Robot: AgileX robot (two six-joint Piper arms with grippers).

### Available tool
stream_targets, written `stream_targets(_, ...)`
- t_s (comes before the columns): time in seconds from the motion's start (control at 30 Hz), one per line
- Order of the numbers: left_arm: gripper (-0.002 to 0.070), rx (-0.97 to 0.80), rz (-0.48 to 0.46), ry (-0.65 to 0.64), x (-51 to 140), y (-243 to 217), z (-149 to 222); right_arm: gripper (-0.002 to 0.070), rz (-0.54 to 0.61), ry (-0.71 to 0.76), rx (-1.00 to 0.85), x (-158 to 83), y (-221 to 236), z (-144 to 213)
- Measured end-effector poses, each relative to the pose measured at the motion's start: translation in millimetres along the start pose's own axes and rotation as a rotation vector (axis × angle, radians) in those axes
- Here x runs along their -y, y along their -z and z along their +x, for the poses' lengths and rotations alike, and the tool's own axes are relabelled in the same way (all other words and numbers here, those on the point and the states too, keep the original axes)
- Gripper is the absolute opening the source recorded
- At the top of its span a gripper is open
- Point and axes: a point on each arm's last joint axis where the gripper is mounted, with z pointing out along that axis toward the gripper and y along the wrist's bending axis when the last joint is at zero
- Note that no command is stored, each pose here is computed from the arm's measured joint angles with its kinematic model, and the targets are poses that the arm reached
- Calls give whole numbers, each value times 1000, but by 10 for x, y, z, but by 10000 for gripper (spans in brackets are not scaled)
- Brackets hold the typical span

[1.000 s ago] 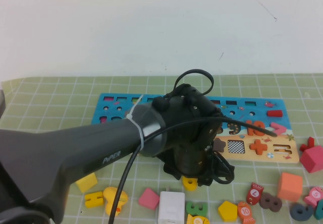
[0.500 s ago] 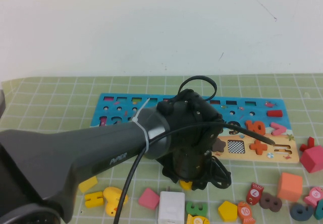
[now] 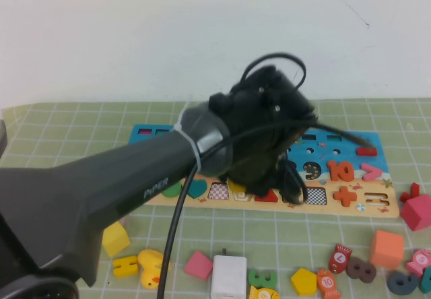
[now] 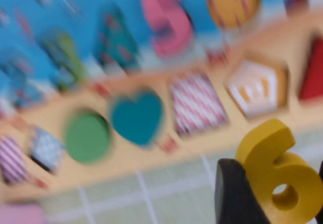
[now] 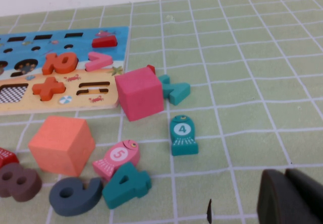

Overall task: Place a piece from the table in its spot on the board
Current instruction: Place the "number 6" into the hole of the number 6

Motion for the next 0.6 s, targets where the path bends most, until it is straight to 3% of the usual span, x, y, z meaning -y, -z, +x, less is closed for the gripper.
stream_targets(0.1,281,82,-32,9,-43,84,-111,-3,0,0,0,0,0,0)
stream_targets(0.3,281,174,57,102,-111,22,-284,-3,0,0,0,0,0,0)
stream_targets(0.47,281,144,102,205,-298,-253,-381,-3,0,0,0,0,0,0)
stream_targets(0.6,281,150,148,209,-297,-370,-419,-3,0,0,0,0,0,0)
